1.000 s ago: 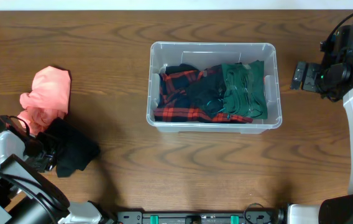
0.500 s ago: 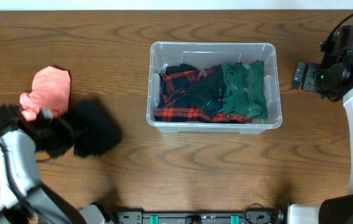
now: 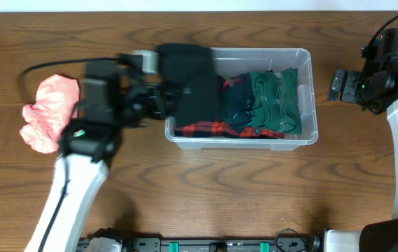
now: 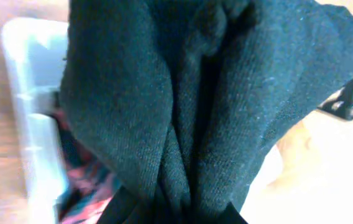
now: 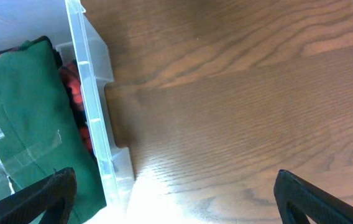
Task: Pack container
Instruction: 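Place the black garment into the left side of the bin, then move the left gripper to the pink garment and grasp it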
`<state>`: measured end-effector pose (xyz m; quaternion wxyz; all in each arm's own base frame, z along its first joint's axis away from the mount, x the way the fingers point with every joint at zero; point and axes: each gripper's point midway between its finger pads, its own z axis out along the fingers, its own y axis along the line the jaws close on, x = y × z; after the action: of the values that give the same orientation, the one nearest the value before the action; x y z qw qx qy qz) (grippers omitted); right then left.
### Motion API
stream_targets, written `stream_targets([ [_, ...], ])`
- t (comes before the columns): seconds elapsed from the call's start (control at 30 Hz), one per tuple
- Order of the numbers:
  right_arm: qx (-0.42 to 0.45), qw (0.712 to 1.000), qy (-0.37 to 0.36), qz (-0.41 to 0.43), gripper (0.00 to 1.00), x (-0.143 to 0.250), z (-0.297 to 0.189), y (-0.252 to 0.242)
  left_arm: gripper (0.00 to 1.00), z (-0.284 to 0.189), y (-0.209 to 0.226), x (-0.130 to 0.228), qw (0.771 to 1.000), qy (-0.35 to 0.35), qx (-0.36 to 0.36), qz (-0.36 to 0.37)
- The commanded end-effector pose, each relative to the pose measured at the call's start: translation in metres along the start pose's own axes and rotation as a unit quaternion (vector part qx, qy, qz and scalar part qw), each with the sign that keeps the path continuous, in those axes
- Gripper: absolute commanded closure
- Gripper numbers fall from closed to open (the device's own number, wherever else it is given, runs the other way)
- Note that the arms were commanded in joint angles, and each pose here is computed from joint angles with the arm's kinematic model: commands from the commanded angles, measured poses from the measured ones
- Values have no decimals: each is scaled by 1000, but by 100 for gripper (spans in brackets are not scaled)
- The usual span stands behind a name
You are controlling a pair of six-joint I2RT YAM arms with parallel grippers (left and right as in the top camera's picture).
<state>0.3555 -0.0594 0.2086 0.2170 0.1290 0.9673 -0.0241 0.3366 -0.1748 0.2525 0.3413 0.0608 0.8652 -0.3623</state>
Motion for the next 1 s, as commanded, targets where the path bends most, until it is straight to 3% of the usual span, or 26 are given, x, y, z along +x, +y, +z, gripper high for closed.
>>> stream_targets([
  [0.0, 2, 1000, 0, 1, 1, -1, 0, -2, 94, 37, 23, 15, 998, 38, -36, -27],
  [0.1, 2, 1000, 0, 1, 1, -1, 0, -2, 94, 59, 51, 31, 994, 73, -62, -54],
  [0.27, 2, 1000, 0, 1, 1, -1, 0, -2, 93, 68, 107, 34, 983, 72, -152, -74],
  [0.3, 2, 1000, 0, 1, 1, -1, 0, -2, 78, 67, 109, 32, 983, 72, -152, -74],
  [0.33, 2, 1000, 0, 1, 1, -1, 0, -2, 19, 64, 109, 30, 982, 73, -154, -77],
  [0.37, 2, 1000, 0, 1, 1, -1, 0, -2, 2, 61, 106, 28, 982, 75, -155, -72],
  [0.53, 2, 1000, 0, 1, 1, -1, 0, -2, 2, 24, 64, 0, 985, 89, -151, -3],
  [0.67, 2, 1000, 0, 0, 1, -1, 0, -2, 2, -29, 49, -37, 977, 24, -208, 25],
  [0.8, 3, 1000, 0, 0, 1, 0, 0, -2, 2, -98, 80, -63, 942, -62, -329, 18],
  [0.97, 3, 1000, 2, 0, 1, 0, 0, -2, 2, -166, 158, -56, 894, -77, -433, -82],
])
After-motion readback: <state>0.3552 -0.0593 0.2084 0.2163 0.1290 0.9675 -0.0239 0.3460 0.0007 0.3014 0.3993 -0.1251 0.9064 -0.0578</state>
